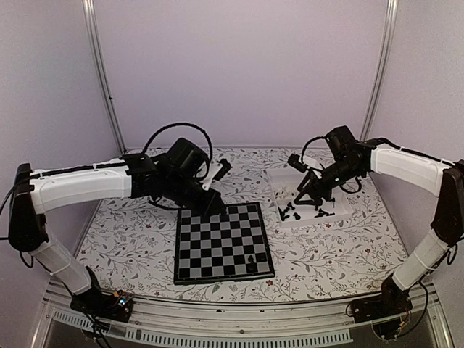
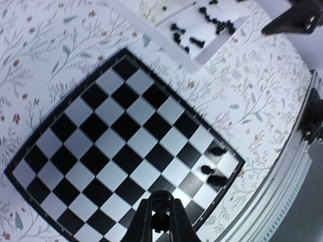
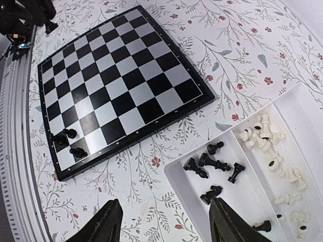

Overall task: Set up the chess pieces on the board
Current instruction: Place the chess piece on the chessboard.

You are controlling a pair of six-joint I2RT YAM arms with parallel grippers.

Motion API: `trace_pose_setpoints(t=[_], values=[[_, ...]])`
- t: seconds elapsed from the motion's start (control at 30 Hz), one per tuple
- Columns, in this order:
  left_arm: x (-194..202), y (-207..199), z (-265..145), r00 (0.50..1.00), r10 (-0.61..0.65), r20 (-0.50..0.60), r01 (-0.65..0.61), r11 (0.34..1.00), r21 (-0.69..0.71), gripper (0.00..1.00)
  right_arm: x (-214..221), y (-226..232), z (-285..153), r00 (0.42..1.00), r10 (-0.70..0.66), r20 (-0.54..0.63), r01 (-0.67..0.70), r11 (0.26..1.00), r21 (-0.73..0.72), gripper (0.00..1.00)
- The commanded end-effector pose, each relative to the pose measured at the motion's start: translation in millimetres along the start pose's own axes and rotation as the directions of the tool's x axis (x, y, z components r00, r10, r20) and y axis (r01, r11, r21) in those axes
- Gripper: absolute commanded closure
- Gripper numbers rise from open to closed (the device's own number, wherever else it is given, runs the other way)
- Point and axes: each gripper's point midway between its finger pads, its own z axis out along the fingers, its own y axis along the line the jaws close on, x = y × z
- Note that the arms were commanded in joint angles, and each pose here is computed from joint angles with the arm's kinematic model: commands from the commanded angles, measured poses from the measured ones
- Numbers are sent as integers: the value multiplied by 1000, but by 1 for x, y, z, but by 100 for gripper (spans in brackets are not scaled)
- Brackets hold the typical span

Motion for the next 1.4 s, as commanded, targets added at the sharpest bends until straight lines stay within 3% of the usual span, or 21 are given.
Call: trace_pose_setpoints(t=[0.0,0.17,0.2,0.27,0.3,0.4,0.8,1.07,1.37], values=[[66,25,-8,990,-51,-128,29,984,-174,90,-1,-19,-9,999,-43,-5,43,988,148,37],[95,19,-26,987,-87,-137,61,981,-187,90,-8,-35,-33,994,-104,-17,104,950,295,33],[100,18,-30,987,-91,-135,65,980,-186,89,-12,-42,-39,994,-109,0,102,935,340,29],[113,20,-35,984,-108,-140,81,978,-190,89,-24,-58,-64,991,-117,72,72,888,454,7],[119,20,-37,983,-118,-140,90,978,-190,89,-27,-68,-75,987,-92,130,14,863,505,2],[134,21,-39,980,-139,-142,112,976,-188,89,-25,-77,-99,960,-7,280,-142,851,506,1],[173,23,-28,964,-101,-245,47,974,-220,87,3,-54,-60,977,-6,215,-73,932,356,5],[200,24,-20,926,-87,-366,0,973,-232,87,13,-56,-48,984,20,179,-80,940,332,5],[210,20,-11,911,-90,-401,5,978,-208,88,20,-54,-38,987,35,157,-80,953,291,6]])
